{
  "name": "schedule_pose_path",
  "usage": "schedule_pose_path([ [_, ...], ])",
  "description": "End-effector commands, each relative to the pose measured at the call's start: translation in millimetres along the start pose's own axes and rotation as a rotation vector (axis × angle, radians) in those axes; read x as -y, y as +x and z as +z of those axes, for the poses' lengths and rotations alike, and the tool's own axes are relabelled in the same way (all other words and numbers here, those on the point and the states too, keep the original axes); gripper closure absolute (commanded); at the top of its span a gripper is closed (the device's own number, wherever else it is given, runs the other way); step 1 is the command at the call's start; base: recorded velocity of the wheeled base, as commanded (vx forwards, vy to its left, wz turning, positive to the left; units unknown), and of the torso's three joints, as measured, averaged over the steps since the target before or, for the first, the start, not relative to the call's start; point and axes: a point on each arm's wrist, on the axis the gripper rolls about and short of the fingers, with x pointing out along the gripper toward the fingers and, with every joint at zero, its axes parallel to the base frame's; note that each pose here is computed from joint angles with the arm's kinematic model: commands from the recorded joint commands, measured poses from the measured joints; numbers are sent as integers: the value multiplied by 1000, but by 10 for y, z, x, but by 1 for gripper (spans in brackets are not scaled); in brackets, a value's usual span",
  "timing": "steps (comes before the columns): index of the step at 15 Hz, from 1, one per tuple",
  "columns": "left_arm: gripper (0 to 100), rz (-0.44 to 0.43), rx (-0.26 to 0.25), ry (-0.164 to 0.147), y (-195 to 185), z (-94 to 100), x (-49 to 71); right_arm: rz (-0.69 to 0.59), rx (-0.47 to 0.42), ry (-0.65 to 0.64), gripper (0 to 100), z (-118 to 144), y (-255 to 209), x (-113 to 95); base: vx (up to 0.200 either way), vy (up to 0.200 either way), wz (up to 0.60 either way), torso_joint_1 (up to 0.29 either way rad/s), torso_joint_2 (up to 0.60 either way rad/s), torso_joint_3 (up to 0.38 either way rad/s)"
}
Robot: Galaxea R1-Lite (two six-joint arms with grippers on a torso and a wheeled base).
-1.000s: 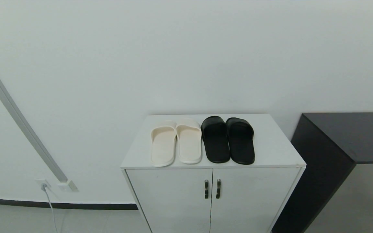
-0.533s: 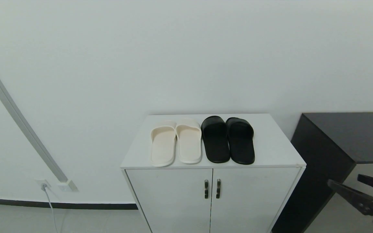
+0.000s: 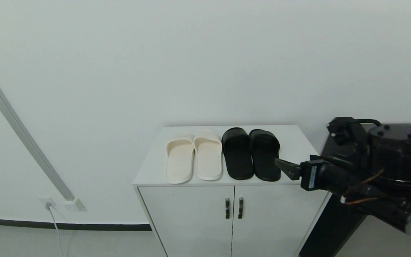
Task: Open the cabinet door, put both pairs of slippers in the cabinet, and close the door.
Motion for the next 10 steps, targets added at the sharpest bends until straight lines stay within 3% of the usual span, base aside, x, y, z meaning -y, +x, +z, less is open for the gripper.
schedule_pose_path([
  [1, 100, 1, -1, -1, 1, -3, 0, -41, -36, -20, 0, -119, 526, -238, 0, 0, 0, 0, 0, 0],
  [5, 100, -1, 0, -2, 0, 1, -1, -163, 16, -30, 0, -154, 1055, -486, 0, 0, 0, 0, 0, 0],
  [10, 100, 1, 0, -2, 0, 1, -1, -218, 28, -28, 0, -272, 1471, -540, 0, 0, 0, 0, 0, 0],
])
